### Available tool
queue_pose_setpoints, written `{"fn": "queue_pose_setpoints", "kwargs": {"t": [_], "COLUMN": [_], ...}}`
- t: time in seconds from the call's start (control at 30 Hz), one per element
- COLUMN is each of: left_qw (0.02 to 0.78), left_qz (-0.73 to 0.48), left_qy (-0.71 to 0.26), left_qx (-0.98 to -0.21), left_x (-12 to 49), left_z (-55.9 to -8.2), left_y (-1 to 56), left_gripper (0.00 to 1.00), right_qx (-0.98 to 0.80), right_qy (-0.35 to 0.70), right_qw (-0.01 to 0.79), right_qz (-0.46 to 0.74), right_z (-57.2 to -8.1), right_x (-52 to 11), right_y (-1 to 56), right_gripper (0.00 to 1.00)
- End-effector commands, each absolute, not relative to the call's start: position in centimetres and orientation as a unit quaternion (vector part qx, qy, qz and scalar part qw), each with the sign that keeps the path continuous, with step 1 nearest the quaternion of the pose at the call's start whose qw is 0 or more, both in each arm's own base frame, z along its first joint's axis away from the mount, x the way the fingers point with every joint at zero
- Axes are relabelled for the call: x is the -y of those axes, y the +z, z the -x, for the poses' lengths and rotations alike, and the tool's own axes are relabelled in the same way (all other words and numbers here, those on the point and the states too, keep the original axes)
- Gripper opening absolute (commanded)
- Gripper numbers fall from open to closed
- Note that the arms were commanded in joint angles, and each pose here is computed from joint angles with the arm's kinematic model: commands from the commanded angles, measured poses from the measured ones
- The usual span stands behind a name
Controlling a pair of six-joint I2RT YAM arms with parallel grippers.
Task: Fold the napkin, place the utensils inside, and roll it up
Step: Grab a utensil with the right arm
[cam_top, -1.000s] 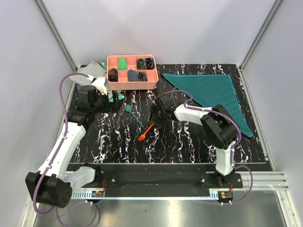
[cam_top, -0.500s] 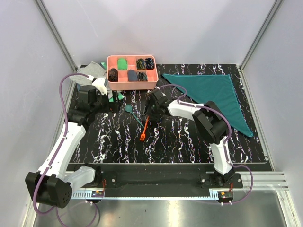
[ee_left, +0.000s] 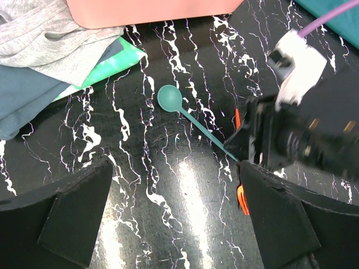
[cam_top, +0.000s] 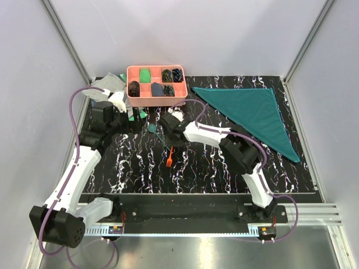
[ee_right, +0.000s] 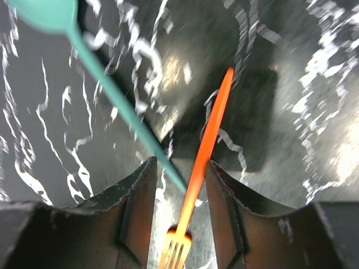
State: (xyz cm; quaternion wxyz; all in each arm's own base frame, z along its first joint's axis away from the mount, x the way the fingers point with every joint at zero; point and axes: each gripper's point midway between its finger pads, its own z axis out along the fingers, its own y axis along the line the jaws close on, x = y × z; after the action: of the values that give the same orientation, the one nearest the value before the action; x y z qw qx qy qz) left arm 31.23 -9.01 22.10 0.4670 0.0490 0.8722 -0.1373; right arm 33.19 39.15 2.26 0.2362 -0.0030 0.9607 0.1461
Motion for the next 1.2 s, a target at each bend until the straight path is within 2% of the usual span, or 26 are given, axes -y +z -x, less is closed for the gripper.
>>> {"fn": "queue_pose_setpoints", "kwargs": {"t": [0.0,0.23,0.33,0.47,0.57,0.6,0.63,0.77,0.9,0.93,1.0,1.03,1.17], "left_qw": [0.494,0.494,0.494,0.493,0.492,0.492,0.492,0.489,0.487,0.488,0.487,0.490,0.489], "left_qz": [-0.055,-0.055,-0.055,-0.054,-0.054,-0.054,-0.053,-0.053,-0.052,-0.052,-0.054,-0.054,-0.054], "left_qy": [-0.154,-0.153,-0.152,-0.150,-0.148,-0.148,-0.147,-0.144,-0.142,-0.143,-0.142,-0.143,-0.142], "left_qx": [-0.854,-0.854,-0.854,-0.855,-0.856,-0.856,-0.857,-0.858,-0.860,-0.860,-0.860,-0.858,-0.859], "left_x": [9.6,9.6,9.6,9.5,9.5,9.4,9.4,9.4,9.3,9.3,9.3,9.3,9.3], "left_z": [-31.5,-31.5,-31.5,-31.5,-31.5,-31.5,-31.6,-31.6,-31.7,-31.7,-31.7,-31.6,-31.7], "left_y": [23.7,23.7,23.7,23.6,23.4,23.4,23.4,23.2,22.9,23.1,23.0,23.3,23.1], "left_gripper": [0.99,0.99,0.99,0.99,0.99,0.99,0.99,0.99,0.99,0.99,0.99,0.99,0.99], "right_qx": [-0.975,-0.977,-0.978,-0.981,-0.983,-0.983,-0.981,-0.974,-0.952,-0.941,-0.921,-0.908,-0.879], "right_qy": [0.045,0.035,0.036,0.030,0.029,0.030,0.029,0.020,0.017,0.009,0.026,0.016,0.019], "right_qw": [0.211,0.200,0.188,0.172,0.156,0.152,0.150,0.158,0.227,0.232,0.285,0.290,0.358], "right_qz": [0.057,0.072,0.076,0.081,0.095,0.101,0.115,0.161,0.203,0.245,0.266,0.302,0.315], "right_z": [-30.0,-28.1,-27.2,-26.4,-25.8,-25.7,-25.5,-26.0,-28.9,-29.1,-31.1,-31.4,-35.4], "right_x": [-37.1,-37.0,-36.9,-36.3,-36.1,-36.0,-35.8,-33.9,-30.6,-29.3,-28.1,-26.8,-23.3], "right_y": [0.0,0.1,-0.2,-1.1,-1.7,-1.7,-1.7,0.1,6.0,6.5,9.8,9.8,12.9], "right_gripper": [0.48,0.45,0.41,0.27,0.11,0.01,0.00,0.00,0.00,0.00,0.00,0.00,0.00]}}
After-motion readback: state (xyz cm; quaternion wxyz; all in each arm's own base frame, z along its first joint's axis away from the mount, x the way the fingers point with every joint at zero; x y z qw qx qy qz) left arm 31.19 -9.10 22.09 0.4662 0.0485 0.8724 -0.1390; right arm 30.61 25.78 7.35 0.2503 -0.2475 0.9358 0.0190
